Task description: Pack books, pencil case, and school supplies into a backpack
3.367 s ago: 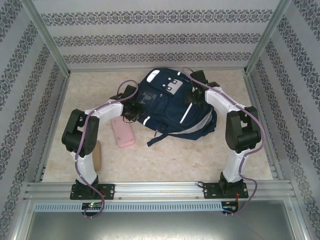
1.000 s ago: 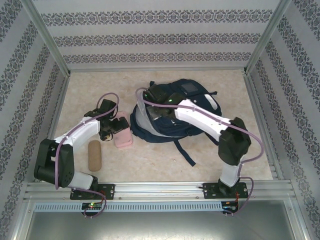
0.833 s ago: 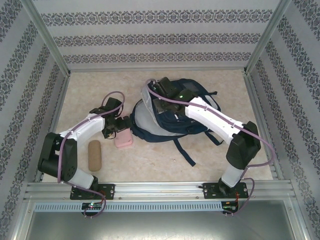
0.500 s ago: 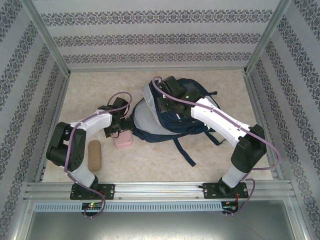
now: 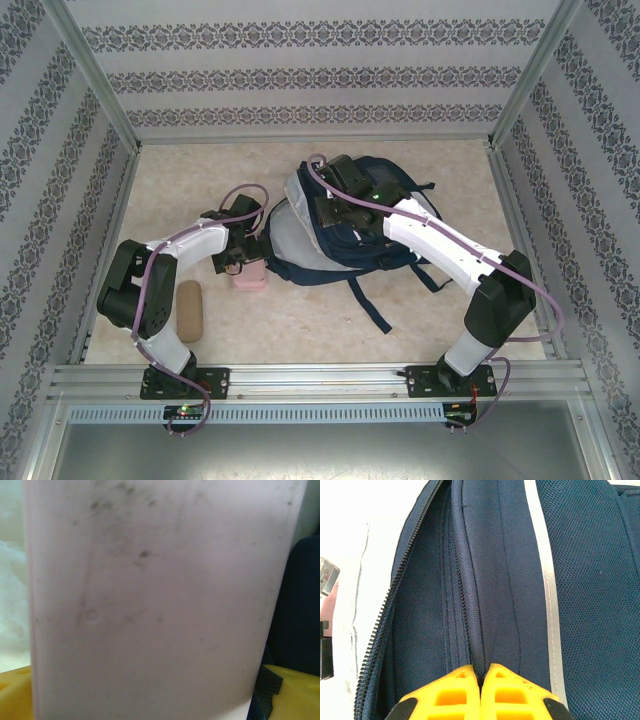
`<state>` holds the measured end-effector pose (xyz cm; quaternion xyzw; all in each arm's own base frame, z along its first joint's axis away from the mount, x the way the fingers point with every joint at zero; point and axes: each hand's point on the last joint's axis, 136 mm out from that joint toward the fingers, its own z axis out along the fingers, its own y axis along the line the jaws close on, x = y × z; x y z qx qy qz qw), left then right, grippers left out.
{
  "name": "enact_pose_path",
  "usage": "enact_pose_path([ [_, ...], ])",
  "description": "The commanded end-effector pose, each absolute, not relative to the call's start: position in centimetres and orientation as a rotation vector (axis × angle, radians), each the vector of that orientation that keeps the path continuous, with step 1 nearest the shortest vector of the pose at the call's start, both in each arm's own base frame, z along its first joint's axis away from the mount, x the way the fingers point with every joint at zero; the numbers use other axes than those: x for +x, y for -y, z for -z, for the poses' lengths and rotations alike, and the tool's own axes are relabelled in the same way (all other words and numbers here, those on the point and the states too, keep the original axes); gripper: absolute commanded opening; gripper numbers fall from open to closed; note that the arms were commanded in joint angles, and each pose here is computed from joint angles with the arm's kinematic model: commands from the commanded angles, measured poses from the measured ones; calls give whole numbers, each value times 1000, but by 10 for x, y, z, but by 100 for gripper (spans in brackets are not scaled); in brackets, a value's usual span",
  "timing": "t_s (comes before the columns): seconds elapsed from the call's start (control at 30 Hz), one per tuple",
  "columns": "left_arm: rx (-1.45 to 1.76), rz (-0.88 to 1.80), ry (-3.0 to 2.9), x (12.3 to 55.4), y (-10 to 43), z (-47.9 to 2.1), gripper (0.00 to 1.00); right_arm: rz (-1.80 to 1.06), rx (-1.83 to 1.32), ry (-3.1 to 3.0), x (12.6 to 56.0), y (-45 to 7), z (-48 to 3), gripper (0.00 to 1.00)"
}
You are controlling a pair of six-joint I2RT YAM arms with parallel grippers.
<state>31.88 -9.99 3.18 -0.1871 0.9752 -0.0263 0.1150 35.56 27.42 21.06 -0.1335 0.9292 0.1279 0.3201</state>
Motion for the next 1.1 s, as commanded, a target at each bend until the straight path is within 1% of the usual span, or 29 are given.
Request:
enact_pose_path([
  [0.0, -507, 43, -2935, 301, 101, -18, 100, -372, -284, -2406, 358, -268, -225, 0],
  [0.23, -482, 57, -2929, 299, 101, -23, 100, -379, -279, -2413, 358, -268, -221, 0],
  [0.37, -480, 42, -2945, 298, 101, -20, 86, -384, -273, -2419, 357, -268, -219, 0],
  [0.47, -499, 49, -2929, 296, 100, -26, 84, -386, -270, -2417, 357, -267, -220, 0],
  [0.57, -509, 62, -2883, 295, 97, -43, 72, -378, -271, -2414, 357, -266, -221, 1],
  [0.7, -520, 133, -2805, 296, 97, -74, 66, -377, -270, -2414, 357, -264, -221, 1],
  [0.73, -522, 158, -2788, 296, 98, -80, 61, -376, -267, -2415, 358, -264, -221, 1],
  [0.77, -524, 203, -2761, 297, 102, -88, 51, -374, -266, -2416, 358, -263, -220, 2],
  [0.83, -541, 273, -2714, 298, 106, -99, 42, -377, -264, -2416, 358, -263, -220, 2],
  [0.93, -559, 345, -2663, 301, 111, -112, 39, -383, -266, -2415, 359, -264, -221, 3],
  [0.97, -562, 357, -2656, 301, 111, -114, 34, -383, -267, -2415, 359, -264, -221, 3],
  [1.0, -560, 371, -2649, 302, 113, -117, 32, -383, -268, -2414, 359, -264, -221, 3],
  [1.03, -567, 376, -2646, 302, 113, -118, 32, -384, -268, -2414, 359, -265, -221, 3],
  [1.07, -567, 388, -2644, 302, 115, -120, 25, -385, -266, -2413, 359, -264, -222, 3],
])
